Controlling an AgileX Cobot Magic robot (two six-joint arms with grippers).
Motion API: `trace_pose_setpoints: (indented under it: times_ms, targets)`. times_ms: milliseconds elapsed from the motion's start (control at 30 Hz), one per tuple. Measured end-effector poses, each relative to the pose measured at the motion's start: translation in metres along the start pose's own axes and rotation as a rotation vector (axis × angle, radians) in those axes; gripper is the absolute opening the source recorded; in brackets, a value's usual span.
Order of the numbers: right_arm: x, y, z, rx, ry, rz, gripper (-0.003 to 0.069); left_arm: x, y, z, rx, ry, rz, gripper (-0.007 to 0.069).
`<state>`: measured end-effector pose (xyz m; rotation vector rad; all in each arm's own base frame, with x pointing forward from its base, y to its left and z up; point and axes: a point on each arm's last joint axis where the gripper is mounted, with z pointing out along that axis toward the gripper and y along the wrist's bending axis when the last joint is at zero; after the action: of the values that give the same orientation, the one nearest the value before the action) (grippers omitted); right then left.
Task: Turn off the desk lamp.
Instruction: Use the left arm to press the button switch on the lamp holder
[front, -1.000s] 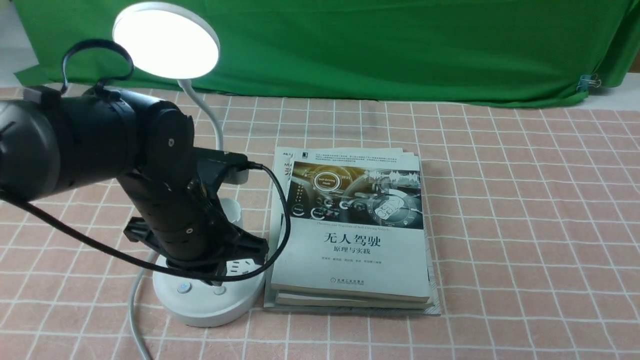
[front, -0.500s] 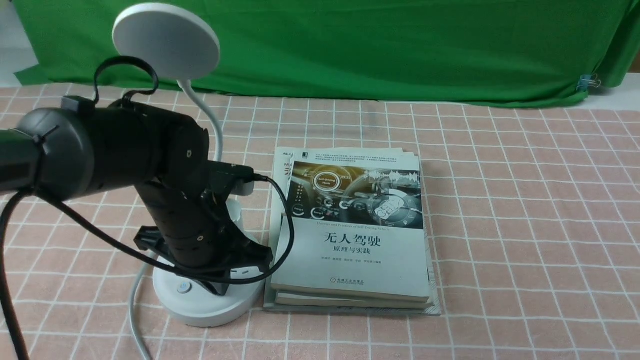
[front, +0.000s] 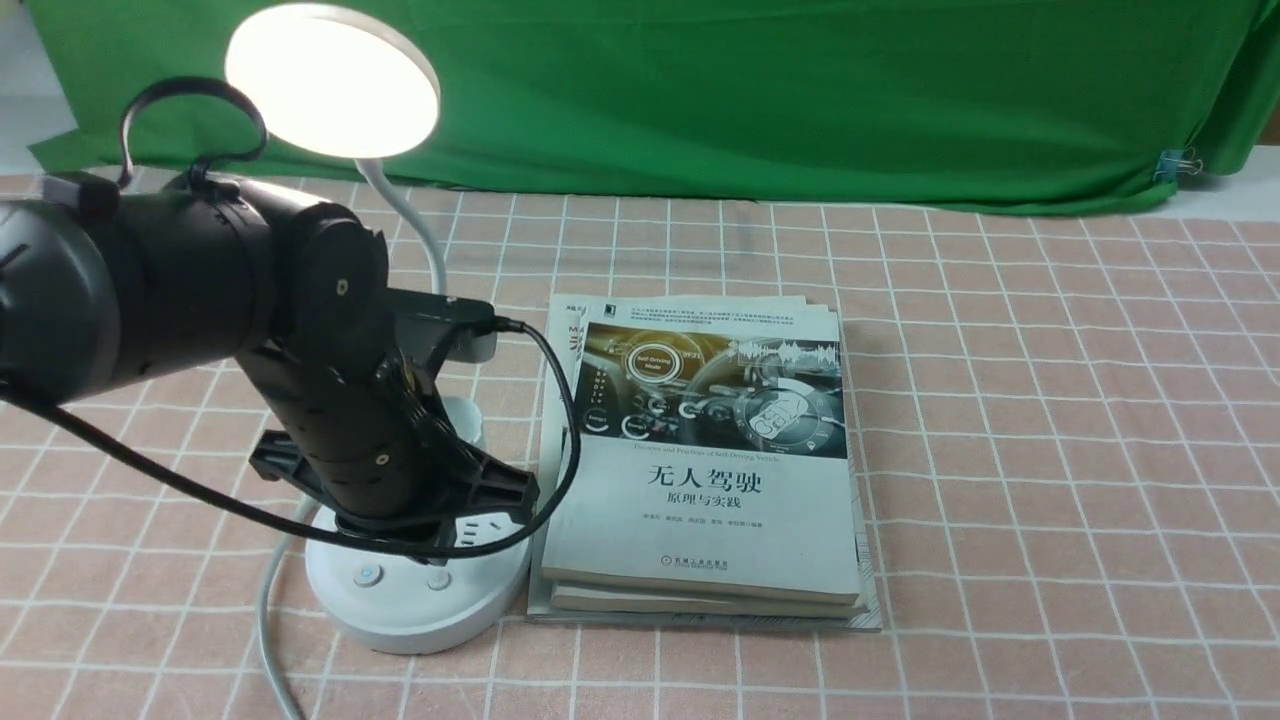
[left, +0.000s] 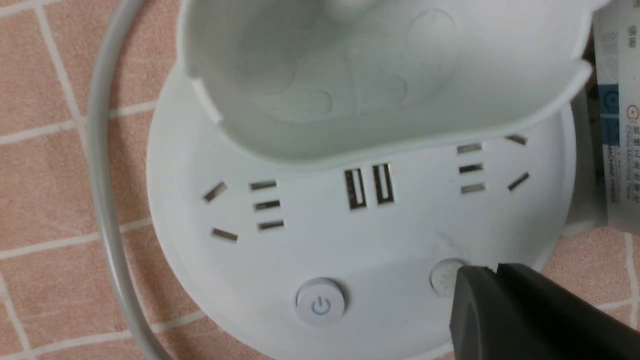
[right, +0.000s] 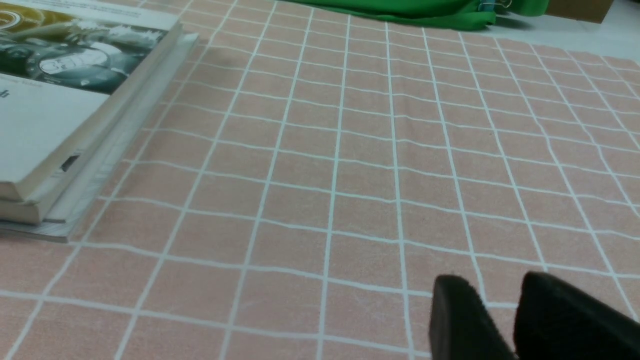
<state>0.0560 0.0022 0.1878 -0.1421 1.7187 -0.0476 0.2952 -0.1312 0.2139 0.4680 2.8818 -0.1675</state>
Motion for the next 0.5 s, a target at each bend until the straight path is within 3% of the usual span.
trace_pose_setpoints:
  times_ms: [200,500]
  targets:
    - [0.000,0.000,0.000,0.000,0.000,0.000,0.0240,-0.001,0.001,0.023,-0.002,0.063,-0.007,0.0005]
    - [0.000,0.000,0.000,0.000,0.000,0.000,0.0240,0.000,0.001,0.014,-0.006,0.049,0.000,0.0005]
